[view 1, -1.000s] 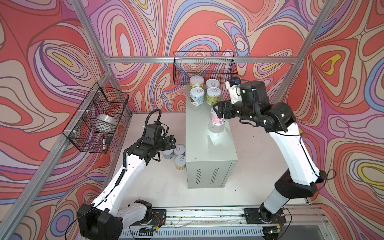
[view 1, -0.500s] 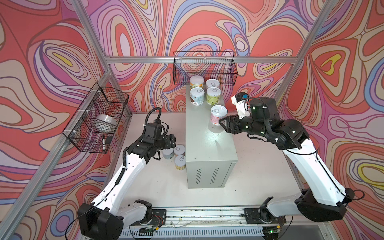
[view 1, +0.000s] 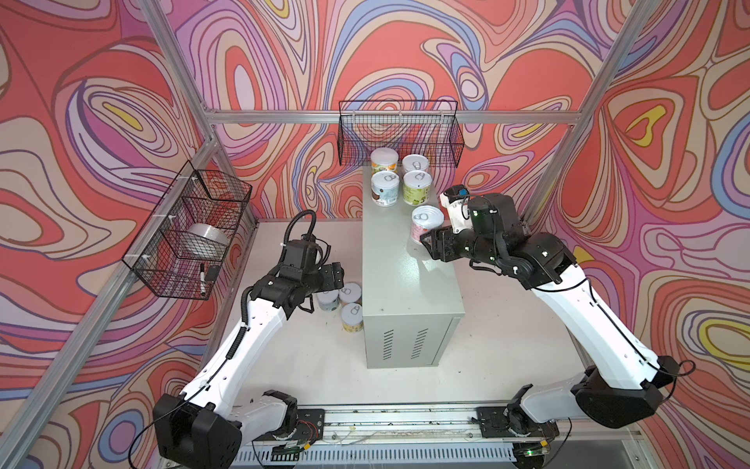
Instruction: Place and organize the canned foods onto the counter
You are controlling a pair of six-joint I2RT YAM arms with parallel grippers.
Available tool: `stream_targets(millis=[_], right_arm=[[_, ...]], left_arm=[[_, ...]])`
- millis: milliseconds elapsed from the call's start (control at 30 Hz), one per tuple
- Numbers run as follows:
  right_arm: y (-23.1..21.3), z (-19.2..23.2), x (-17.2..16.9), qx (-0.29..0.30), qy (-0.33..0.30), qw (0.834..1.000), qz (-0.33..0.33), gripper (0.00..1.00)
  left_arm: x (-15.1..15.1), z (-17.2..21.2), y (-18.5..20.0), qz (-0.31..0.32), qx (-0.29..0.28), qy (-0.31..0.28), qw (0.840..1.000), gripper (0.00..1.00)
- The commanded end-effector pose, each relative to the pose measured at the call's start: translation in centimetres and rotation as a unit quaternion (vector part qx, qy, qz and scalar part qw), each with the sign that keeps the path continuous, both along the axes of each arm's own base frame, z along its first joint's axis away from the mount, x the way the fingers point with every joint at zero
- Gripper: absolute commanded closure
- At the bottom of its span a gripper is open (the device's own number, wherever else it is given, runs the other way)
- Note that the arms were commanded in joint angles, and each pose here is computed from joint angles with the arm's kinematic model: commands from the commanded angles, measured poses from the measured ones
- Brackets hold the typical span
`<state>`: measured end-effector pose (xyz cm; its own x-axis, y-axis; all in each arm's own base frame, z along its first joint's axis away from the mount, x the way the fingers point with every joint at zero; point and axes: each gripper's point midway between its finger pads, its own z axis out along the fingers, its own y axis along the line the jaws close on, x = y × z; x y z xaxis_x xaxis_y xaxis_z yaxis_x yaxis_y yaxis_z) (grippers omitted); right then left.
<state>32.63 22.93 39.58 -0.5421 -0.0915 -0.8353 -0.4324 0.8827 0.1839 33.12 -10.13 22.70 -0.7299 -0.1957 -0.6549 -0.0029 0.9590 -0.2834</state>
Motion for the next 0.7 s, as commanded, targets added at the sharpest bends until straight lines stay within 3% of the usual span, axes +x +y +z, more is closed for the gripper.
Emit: stream_targets(millis=[0, 667], right_arm=[[0.9, 0.4, 1.1, -0.009, -0.035, 0.999, 0.013, 0.27], [6.0, 1.1, 4.8, 0.045, -0.062, 0.995, 0.058, 0.29]], left_arm=[[0.1, -0.3, 0.0, -0.004, 0.002, 0.004, 1.0, 0.11], [-0.4, -1.0, 0.5, 0.001, 0.012, 0.009, 1.0, 0.12]])
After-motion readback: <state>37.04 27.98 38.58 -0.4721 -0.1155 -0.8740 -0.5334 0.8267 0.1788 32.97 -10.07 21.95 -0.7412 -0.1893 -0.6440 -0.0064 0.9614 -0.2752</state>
